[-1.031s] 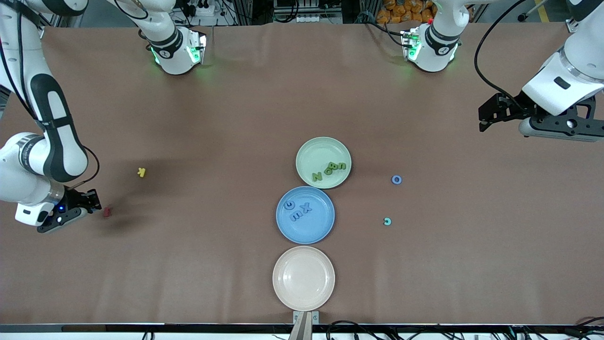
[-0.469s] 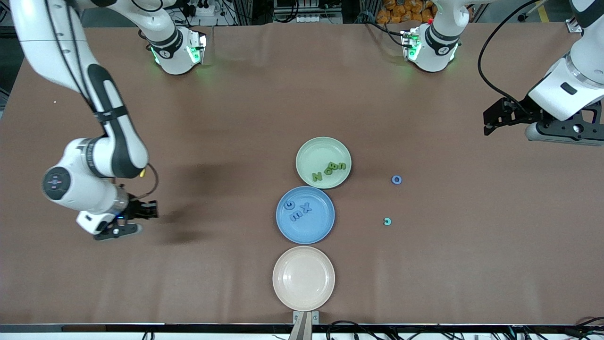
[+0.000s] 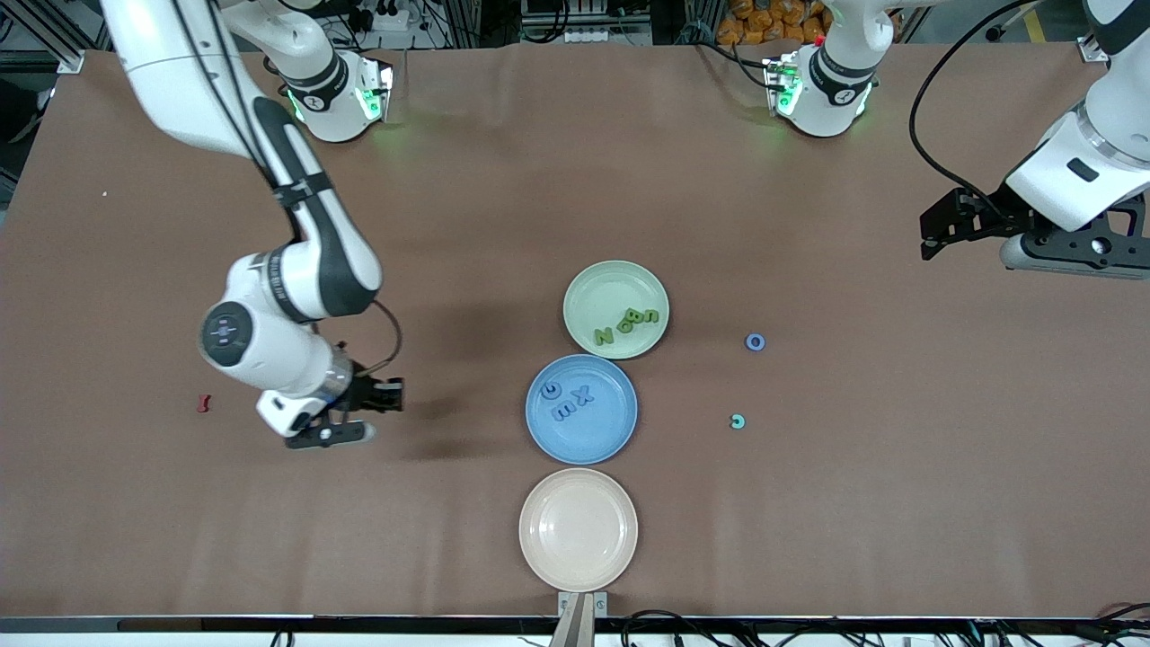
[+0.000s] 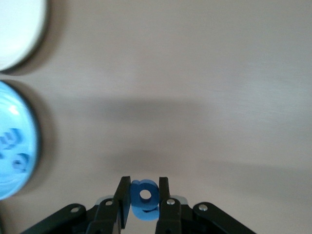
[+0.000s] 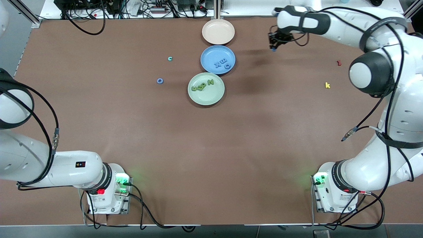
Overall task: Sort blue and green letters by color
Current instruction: 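Carry the blue g over the blue plate and open the right gripper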
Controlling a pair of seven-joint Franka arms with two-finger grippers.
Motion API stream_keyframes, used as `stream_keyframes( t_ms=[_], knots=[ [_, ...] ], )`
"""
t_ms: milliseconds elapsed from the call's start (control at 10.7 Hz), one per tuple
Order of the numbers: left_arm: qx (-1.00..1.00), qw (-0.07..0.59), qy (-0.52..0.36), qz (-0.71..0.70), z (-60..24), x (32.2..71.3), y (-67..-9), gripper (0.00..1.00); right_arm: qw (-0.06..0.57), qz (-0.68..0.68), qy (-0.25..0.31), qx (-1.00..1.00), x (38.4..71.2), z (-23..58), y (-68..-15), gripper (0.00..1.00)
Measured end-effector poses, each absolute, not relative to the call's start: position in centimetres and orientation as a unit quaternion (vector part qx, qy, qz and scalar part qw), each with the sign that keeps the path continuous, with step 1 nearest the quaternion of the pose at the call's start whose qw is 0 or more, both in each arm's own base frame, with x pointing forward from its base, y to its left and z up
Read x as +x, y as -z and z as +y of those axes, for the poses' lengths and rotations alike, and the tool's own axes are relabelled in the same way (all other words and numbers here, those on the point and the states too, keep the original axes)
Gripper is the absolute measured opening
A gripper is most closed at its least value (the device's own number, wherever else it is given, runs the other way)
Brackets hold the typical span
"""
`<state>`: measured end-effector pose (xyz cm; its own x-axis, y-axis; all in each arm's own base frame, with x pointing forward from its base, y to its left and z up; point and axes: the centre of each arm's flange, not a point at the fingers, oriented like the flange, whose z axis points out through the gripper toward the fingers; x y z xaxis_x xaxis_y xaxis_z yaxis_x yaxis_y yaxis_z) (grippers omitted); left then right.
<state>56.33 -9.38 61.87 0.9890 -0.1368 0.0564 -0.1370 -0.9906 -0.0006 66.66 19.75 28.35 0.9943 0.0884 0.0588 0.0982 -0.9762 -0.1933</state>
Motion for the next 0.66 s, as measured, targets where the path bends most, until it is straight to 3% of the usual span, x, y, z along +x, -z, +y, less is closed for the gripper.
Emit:
stream_keyframes(
  t_ms=[656],
  knots=[
    [0.997,0.002,-0.034,-0.069,-9.5,56.3,-62.3,1.0,0.148,-0.078,0.108,-0.98,64.6,37.5,-24.2,0.27]
  ],
)
